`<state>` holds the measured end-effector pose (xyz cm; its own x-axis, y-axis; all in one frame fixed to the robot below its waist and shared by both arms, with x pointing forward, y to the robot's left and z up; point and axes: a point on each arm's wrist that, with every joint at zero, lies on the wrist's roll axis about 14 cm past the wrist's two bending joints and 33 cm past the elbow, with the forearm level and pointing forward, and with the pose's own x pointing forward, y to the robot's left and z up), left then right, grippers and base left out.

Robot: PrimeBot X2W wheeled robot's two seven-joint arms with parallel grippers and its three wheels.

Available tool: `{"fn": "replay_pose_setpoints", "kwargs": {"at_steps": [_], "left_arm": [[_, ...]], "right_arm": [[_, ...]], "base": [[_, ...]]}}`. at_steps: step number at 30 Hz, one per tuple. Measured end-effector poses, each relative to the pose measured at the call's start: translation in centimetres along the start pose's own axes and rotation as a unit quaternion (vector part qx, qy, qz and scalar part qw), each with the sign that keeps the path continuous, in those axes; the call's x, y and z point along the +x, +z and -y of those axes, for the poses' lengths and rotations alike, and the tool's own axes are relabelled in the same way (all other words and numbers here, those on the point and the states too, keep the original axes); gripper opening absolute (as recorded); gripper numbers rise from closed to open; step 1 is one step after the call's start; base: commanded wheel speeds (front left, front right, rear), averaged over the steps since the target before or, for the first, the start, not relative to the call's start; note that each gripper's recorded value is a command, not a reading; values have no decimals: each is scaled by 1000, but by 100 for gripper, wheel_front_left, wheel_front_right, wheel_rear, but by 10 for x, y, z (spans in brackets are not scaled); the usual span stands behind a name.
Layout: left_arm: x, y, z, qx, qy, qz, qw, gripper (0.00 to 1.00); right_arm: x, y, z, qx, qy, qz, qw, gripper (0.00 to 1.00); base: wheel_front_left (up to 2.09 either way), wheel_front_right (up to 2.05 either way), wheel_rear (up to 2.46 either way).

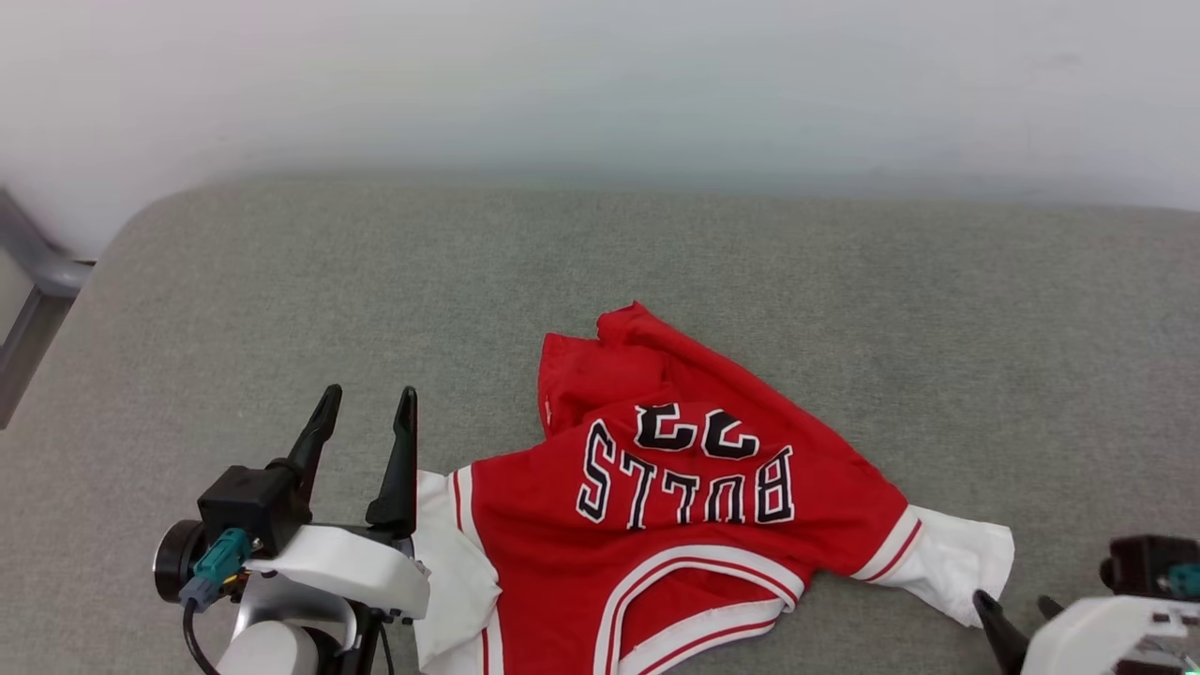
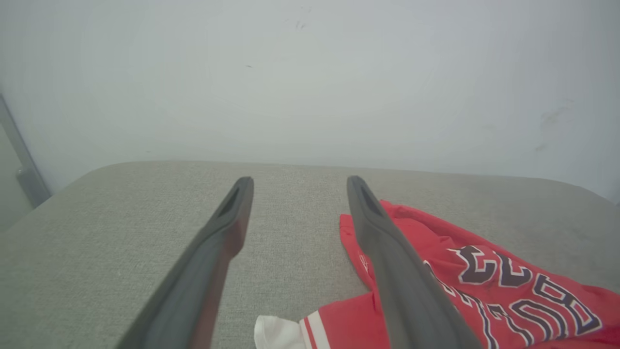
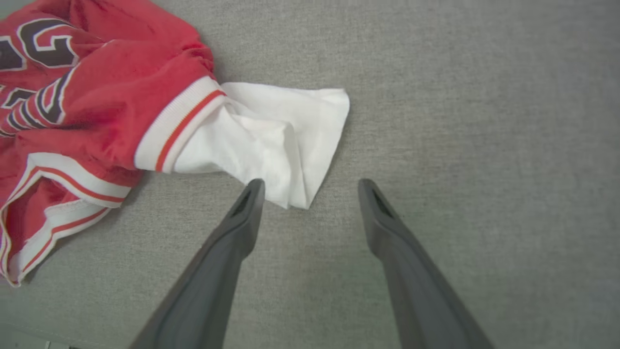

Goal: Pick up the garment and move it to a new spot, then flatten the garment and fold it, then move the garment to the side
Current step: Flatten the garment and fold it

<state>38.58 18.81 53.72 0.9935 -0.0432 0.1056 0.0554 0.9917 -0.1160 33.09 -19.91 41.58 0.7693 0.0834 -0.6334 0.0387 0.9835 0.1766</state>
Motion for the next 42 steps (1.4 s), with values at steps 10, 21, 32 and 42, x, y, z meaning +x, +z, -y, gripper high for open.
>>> {"fn": "replay_pose_setpoints", "kwargs": {"at_steps": [10,21,32,42], "left_arm": [[1,-13,-1,-6,9,-18,1000,100],[-9,-41,-12,-25,18,-96,995,100],[-87,-114,0,-52,-35,-406,912,100],[-97,-155,4,-55,-49,-487,870,100]], "right_arm": [[48,-42,-16,-29,29,-154,987,100],[47,-41,-23,-8,46,-159,986,0],[18,-15,-20,-7,40,-92,995,0],[16,-20,-26,2,46,-93,995,0]], "base": [[0,0,0],[0,0,0],[0,0,0],[0,0,0]]}}
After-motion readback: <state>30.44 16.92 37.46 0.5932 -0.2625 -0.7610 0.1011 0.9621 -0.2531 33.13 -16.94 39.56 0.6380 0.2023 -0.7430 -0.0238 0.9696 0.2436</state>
